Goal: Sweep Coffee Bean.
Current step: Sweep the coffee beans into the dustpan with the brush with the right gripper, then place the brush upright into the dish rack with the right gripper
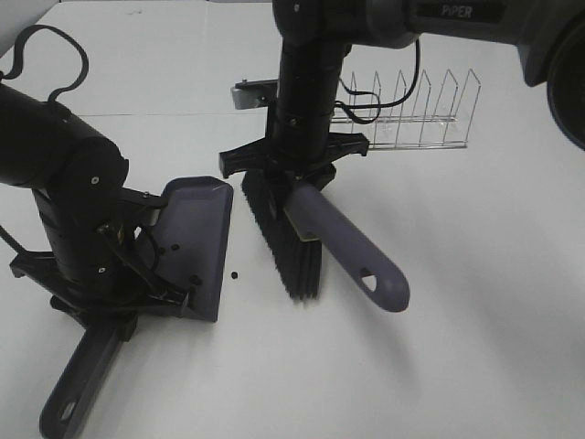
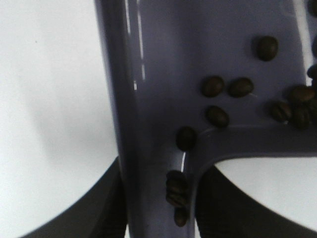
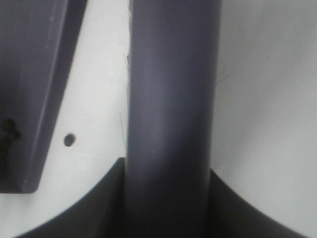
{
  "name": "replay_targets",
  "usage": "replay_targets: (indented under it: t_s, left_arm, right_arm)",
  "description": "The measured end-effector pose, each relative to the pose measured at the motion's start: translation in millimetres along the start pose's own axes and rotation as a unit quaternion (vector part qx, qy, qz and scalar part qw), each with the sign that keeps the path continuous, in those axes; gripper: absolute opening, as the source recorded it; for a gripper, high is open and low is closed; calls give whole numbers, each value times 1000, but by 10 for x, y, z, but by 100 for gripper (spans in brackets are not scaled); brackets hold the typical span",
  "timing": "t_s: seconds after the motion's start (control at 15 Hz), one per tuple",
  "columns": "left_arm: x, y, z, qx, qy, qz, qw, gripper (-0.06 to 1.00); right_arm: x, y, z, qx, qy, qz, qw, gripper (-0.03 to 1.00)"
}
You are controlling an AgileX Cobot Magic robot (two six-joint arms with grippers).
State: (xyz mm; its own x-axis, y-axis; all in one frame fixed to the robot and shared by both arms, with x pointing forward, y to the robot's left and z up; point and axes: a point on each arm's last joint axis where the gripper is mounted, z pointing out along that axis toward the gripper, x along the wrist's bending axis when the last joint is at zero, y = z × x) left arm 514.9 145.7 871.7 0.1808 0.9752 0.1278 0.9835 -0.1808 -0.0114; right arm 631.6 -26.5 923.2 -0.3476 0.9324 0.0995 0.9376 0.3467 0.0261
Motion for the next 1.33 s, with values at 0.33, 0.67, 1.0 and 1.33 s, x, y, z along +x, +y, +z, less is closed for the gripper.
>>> replay_targets:
  t_s: [0.33,0.67,1.0,1.33]
  left_arm:
    - [0,0,0,0,0,-2,1000,37]
    - [-1,0,0,0,0,0,1000,37]
    - [-3,-2,6,2,-1,-1,1000,37]
    - [-5,-3,6,2,-2,-3,1000,37]
  right_arm:
    - [729,-88,122,-42,47,-56,996,30]
    - [626,61,-440,-108,-52,-101,988,30]
    - [385,22,-192,-64,-88,-90,990,30]
    - [530,-13,131,-32,16,-56,998,30]
